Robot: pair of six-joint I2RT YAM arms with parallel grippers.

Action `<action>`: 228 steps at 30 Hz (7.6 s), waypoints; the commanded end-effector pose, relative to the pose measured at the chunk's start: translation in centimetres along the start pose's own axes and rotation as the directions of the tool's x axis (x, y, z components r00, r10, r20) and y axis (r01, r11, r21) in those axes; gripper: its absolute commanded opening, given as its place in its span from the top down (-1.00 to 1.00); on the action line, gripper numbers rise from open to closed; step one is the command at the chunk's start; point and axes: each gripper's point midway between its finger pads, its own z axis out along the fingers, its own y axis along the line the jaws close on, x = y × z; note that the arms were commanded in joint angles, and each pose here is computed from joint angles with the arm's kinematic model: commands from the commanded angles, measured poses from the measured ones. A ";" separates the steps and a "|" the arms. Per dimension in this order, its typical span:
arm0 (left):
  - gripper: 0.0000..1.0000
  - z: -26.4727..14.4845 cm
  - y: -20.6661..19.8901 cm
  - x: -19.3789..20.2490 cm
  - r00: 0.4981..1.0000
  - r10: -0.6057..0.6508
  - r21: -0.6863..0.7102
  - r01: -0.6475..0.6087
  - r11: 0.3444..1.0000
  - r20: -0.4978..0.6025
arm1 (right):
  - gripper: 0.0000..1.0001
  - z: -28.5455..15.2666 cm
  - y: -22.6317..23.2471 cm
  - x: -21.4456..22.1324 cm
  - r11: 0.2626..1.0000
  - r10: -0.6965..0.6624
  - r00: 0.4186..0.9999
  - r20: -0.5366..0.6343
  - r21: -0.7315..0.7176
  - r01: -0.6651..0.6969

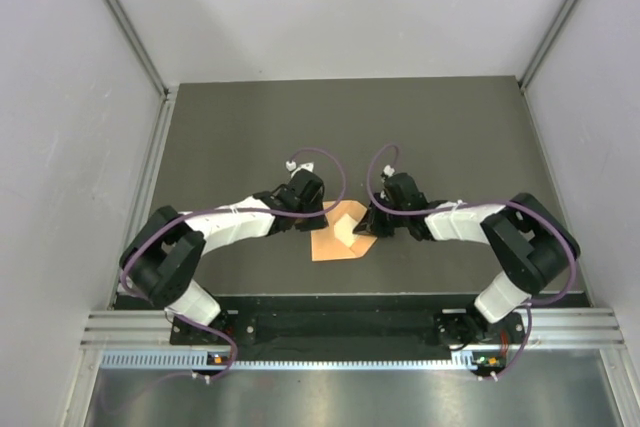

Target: Place the letter into the envelope and seal it

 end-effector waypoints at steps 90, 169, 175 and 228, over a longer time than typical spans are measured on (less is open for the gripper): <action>1.00 -17.4 -9.1 -5.9 0.980 0.080 0.934 -0.198 0.297 0.182 | 0.07 -16.1 18.1 -7.3 0.694 -0.590 0.779 0.214 -0.359 0.624; -0.98 1.8 -0.7 -0.5 0.919 -0.207 0.429 0.344 0.835 -0.335 | 1.00 -2.4 -2.7 -5.3 0.974 -0.179 0.929 -0.324 0.076 0.214; -0.98 1.9 -0.3 -0.5 0.923 -0.209 0.402 0.334 0.853 -0.323 | 1.00 -3.7 -2.6 -5.1 0.962 -0.228 0.919 -0.322 0.070 0.263; -0.98 0.5 -0.8 1.4 0.904 -0.260 0.407 0.390 0.826 -0.340 | 1.00 -2.8 -1.2 -1.8 0.997 -0.015 0.936 -0.353 0.063 0.040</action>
